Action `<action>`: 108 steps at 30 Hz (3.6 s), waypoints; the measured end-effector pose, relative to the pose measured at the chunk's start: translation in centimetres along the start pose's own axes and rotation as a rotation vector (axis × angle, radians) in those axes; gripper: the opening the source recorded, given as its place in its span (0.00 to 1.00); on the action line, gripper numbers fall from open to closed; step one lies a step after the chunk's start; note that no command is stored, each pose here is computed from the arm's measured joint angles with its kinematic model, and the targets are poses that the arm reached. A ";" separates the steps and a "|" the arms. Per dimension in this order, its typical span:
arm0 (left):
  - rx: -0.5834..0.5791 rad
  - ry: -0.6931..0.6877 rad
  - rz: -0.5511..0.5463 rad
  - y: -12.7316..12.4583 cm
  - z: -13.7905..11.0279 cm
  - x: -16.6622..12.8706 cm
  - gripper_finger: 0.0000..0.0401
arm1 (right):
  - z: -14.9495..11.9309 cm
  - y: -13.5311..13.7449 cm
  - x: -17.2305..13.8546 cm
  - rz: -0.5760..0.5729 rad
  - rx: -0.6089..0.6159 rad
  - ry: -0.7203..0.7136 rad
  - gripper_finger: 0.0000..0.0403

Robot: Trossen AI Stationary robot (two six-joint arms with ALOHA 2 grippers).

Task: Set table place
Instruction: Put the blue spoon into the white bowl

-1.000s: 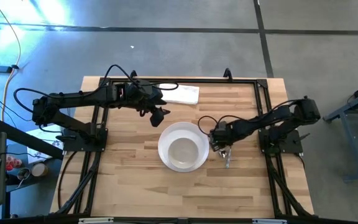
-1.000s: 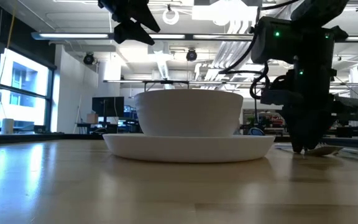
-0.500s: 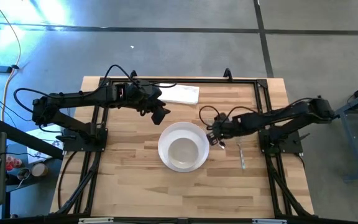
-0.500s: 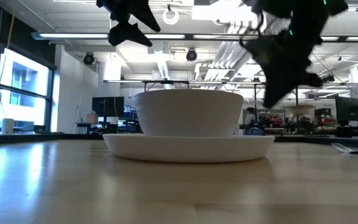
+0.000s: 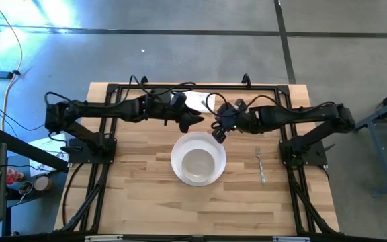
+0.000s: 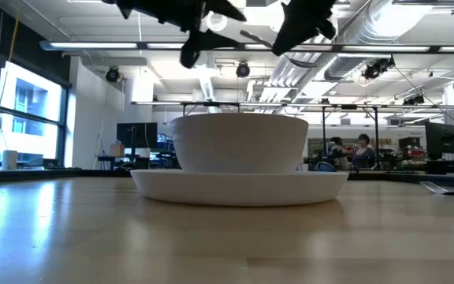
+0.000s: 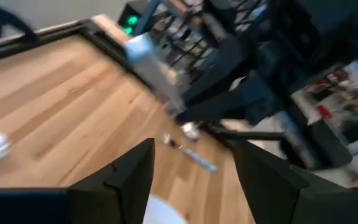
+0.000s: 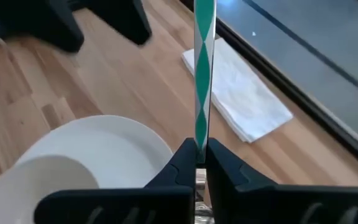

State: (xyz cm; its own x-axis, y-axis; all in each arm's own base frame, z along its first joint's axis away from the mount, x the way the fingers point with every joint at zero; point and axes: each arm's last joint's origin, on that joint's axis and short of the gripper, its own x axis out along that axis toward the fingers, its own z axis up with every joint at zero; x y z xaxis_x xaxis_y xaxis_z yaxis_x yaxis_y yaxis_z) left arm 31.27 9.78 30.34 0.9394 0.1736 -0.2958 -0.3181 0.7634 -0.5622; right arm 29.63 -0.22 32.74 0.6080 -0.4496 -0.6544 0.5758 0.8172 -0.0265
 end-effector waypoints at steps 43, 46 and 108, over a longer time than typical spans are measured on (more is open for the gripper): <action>0.078 -0.047 0.243 1.2 -0.6 0.4 0.06 | 0.6 2.3 2.0 0.174 -0.092 0.078 0.11; 0.076 -0.060 0.331 1.8 -0.6 0.3 0.06 | 0.4 2.6 1.7 0.232 -0.102 0.106 0.21; -0.265 0.157 0.500 -6.1 -13.7 1.3 0.06 | 1.1 -7.3 -3.6 -0.097 -0.130 0.136 0.39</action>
State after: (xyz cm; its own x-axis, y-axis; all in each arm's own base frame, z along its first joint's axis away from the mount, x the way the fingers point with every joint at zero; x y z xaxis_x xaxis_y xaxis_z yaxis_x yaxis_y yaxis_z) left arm 32.68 -3.21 22.78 0.6434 0.3628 -0.6741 -0.7578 0.4272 -0.4933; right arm 23.84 -4.95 36.12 0.4681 -0.4830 -0.7400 0.5473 0.8159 -0.1863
